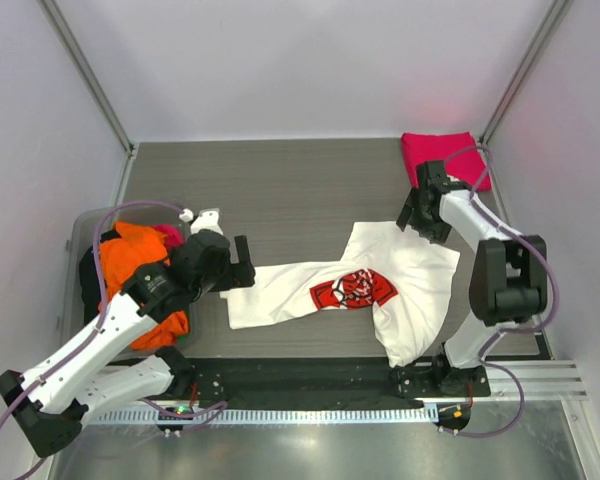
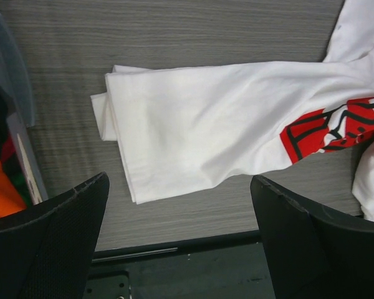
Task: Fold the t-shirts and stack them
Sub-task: Move the tshirt to the center of the board, then flatten the tshirt out
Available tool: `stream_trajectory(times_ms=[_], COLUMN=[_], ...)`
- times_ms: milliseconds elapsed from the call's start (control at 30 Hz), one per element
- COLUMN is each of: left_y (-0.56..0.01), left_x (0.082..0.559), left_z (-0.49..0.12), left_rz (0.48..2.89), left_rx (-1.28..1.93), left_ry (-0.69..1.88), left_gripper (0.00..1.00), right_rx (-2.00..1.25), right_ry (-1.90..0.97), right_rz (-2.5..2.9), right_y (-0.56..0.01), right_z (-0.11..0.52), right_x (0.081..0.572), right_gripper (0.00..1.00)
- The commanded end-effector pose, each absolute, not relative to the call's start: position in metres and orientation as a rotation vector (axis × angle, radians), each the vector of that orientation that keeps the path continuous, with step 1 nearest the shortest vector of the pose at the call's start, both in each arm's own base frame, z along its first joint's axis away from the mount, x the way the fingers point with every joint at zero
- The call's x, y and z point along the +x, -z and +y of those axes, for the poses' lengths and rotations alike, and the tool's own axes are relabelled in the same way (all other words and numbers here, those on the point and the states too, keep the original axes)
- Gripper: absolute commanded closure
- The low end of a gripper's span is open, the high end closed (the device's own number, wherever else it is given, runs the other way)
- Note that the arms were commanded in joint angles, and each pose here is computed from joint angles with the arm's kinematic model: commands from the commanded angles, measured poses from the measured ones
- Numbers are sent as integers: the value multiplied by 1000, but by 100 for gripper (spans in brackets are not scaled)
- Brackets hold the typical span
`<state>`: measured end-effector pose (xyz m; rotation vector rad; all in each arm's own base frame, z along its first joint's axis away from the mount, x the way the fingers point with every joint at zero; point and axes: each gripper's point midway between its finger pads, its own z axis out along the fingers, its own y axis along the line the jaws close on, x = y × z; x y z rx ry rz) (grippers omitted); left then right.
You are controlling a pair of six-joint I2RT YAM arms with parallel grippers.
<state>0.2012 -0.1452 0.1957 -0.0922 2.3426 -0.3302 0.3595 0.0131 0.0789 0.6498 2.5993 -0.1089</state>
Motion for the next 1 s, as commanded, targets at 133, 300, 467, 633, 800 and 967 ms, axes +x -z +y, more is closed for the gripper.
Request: stream_trajectory(times_ms=[133,300,467,633,800,967], left_y=[-179,-190,-189,-179,-176,-177], left_x=[196,194,196,199,199,200], left_z=[-118,-114,-116,-115,-117,-115], left_rz=[2299,2245,2240,2280,2294,2283], left_rx=[-92,-103,-98,-100,-94,-104], left_ry=[237,270,279,219,214,210], left_gripper=[3,1,0,1,2,2], right_rx=[610,599,597,553,514,371], right_ry=[22,25,-40,-89,-214,-326], right_rz=[2605,2601,2656,2668,2625,2390], right_y=[-53,-44,-22,-14,-40,-178], right_z=[6,5,15,27,42,71], right_x=[428,453,451,447,457,475], right_gripper=[27,31,43,69,99,99])
